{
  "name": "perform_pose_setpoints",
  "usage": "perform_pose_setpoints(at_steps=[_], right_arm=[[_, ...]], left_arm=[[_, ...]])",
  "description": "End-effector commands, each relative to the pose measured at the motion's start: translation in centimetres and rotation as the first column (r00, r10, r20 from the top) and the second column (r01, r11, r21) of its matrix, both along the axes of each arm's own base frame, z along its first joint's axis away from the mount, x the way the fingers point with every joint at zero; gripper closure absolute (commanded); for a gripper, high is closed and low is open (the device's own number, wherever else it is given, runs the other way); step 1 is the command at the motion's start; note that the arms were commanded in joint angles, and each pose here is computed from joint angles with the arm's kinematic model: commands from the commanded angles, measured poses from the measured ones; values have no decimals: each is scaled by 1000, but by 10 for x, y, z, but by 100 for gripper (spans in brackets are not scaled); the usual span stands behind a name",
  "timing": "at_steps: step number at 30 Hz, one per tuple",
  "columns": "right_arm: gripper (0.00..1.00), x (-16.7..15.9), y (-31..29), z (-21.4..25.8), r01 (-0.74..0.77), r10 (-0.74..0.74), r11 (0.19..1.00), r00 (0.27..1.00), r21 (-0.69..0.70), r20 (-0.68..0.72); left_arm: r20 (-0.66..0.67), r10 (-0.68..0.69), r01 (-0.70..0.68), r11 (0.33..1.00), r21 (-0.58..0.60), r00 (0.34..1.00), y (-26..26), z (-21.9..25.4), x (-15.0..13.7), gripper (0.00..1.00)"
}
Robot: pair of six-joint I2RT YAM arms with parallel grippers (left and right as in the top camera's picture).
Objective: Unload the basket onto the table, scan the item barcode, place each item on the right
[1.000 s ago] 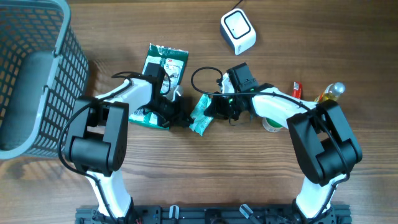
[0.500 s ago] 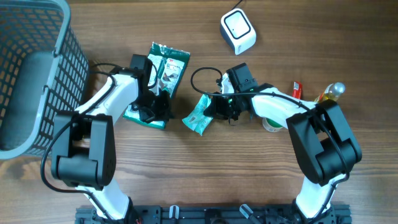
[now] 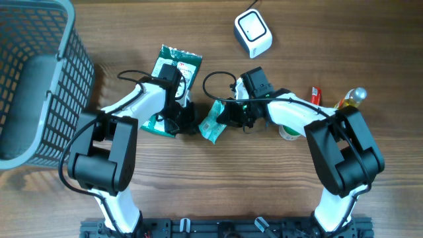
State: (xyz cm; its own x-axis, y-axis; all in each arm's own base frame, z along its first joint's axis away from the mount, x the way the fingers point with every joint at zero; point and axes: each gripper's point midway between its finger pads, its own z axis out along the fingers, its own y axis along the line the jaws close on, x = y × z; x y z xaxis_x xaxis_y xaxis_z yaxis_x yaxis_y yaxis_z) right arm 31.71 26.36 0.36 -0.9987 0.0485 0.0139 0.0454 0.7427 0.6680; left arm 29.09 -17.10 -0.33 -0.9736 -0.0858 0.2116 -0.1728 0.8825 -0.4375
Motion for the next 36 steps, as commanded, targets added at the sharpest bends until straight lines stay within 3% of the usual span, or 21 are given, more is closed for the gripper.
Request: perform_pose_setpoints(at_steps=[1, 9, 13, 17, 20, 26, 36], right_arm=[[95, -16, -22, -49, 22, -32, 987, 997, -157, -64], [96, -14, -23, -46, 27, -37, 988, 997, -154, -62], [94, 11, -20, 19, 18, -18, 1000, 998, 9, 56], [94, 17, -26, 58, 36, -40, 999, 991, 40, 127], [94, 14, -27, 57, 30, -34, 999, 992, 35, 125], [94, 26, -41, 47, 90, -78, 994, 983, -62, 167], [94, 39, -39, 18, 122, -109, 990, 981, -71, 158]], left_arm=[[-75, -19, 23, 998, 56, 997, 2, -40, -15, 96], [-56, 21, -11, 986, 169, 998, 18, -48, -10, 96], [-51, 21, -12, 986, 168, 998, 18, -49, -9, 96], [-58, 21, -11, 986, 165, 998, 18, -48, -11, 96], [-44, 36, -28, 987, 156, 998, 20, -26, -4, 96], [113, 37, -42, 998, 46, 993, 6, 41, 16, 96], [65, -86, 84, 996, 30, 994, -25, 9, 0, 96]])
